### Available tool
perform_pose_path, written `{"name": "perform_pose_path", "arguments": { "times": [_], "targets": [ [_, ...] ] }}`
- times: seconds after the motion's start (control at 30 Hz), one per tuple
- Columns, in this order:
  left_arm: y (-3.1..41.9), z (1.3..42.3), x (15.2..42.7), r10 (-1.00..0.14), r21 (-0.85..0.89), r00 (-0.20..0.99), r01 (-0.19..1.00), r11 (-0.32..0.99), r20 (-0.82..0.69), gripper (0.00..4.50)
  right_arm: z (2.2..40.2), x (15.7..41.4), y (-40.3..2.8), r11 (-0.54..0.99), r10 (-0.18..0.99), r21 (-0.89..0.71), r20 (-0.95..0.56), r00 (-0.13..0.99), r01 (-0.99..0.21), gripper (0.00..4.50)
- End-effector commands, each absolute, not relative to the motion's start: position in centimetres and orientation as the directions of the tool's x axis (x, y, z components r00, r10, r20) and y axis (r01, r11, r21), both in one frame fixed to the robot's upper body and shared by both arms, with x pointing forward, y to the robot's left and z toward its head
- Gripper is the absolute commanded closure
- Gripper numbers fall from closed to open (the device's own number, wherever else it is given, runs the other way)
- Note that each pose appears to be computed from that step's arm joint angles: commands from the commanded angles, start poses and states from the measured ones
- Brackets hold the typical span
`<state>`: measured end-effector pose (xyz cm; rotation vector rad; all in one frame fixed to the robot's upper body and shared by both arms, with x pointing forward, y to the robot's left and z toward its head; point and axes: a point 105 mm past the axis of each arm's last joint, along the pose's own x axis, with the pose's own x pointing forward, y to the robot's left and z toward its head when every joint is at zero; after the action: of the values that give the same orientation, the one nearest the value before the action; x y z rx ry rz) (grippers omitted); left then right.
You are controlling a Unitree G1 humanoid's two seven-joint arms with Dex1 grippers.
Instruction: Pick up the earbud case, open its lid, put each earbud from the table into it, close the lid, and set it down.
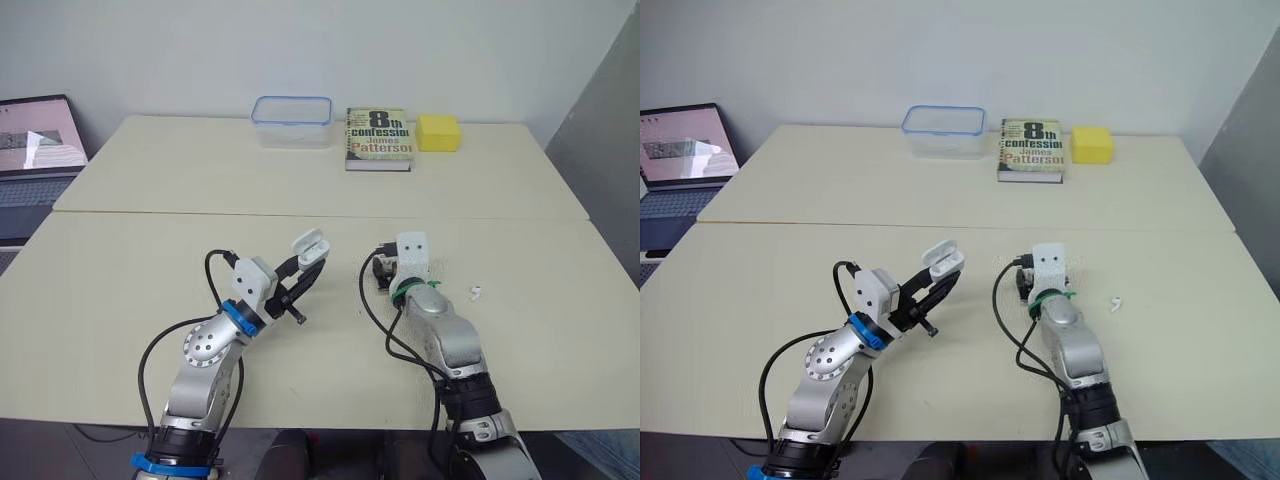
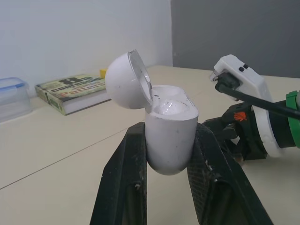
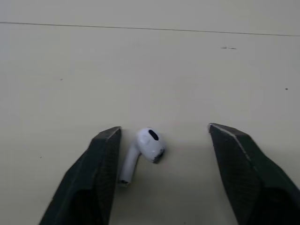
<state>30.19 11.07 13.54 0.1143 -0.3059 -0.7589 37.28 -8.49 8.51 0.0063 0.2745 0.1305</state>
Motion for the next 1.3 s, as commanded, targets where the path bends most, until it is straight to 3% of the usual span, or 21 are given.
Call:
{"name": "perform_pose_path", "arguments": {
  "times": [0.03, 0.17, 0.27, 0.4, 0.5, 0.6, 0.7, 0.83, 0.93, 1.3],
  "targets": [
    [10.9, 14.4, 30.0, -0.697, 0.235, 0.67, 0.656, 0.717, 0.258, 3.73, 7.5, 36.5, -8.7, 0.991, 0.128, 0.082, -0.331, 0.935, -0.107, 2.7],
    [10.9, 14.4, 30.0, -0.697, 0.236, 0.669, 0.656, 0.717, 0.258, 3.73, 8.3, 35.6, -8.6, 0.984, 0.176, 0.098, -0.328, 0.928, -0.151, 4.11],
    [11.0, 14.4, 29.9, -0.696, 0.236, 0.671, 0.655, 0.718, 0.256, 3.73, 9.3, 34.8, -8.5, 0.965, 0.264, 0.071, -0.311, 0.913, -0.254, 4.11],
    [11.0, 14.4, 29.9, -0.697, 0.238, 0.671, 0.655, 0.717, 0.253, 3.73, 11.1, 33.5, -8.7, 0.862, 0.47, -0.053, -0.288, 0.835, -0.504, 4.11],
    [11.1, 14.4, 29.7, -0.7, 0.24, 0.669, 0.658, 0.714, 0.251, 3.73, 12.4, 31.0, -8.9, 0.67, 0.672, -0.126, -0.313, 0.671, -0.731, 4.11],
    [11.2, 14.5, 29.5, -0.705, 0.242, 0.665, 0.662, 0.709, 0.245, 3.73, 12.5, 27.8, -10.9, 0.379, 0.781, -0.232, -0.439, 0.444, -0.896, 4.11],
    [11.2, 14.5, 29.2, -0.712, 0.241, 0.661, 0.67, 0.702, 0.237, 3.73, 11.8, 25.2, -14.0, 0.113, 0.763, -0.251, -0.597, 0.246, -0.961, 4.11],
    [11.1, 14.4, 28.7, -0.719, 0.239, 0.657, 0.678, 0.695, 0.226, 3.73, 11.1, 23.8, -18.2, -0.064, 0.658, -0.184, -0.746, 0.097, -0.981, 4.11],
    [11.1, 14.3, 28.3, -0.723, 0.238, 0.655, 0.683, 0.69, 0.218, 3.73, 10.4, 23.8, -20.3, -0.151, 0.582, -0.177, -0.811, 0.058, -0.973, 4.11],
    [11.5, 14.1, 27.7, -0.717, 0.233, 0.67, 0.678, 0.697, 0.194, 3.73, 8.0, 25.5, -23.5, -0.198, 0.469, -0.139, -0.883, 0.031, -0.97, 4.11]
  ]
}}
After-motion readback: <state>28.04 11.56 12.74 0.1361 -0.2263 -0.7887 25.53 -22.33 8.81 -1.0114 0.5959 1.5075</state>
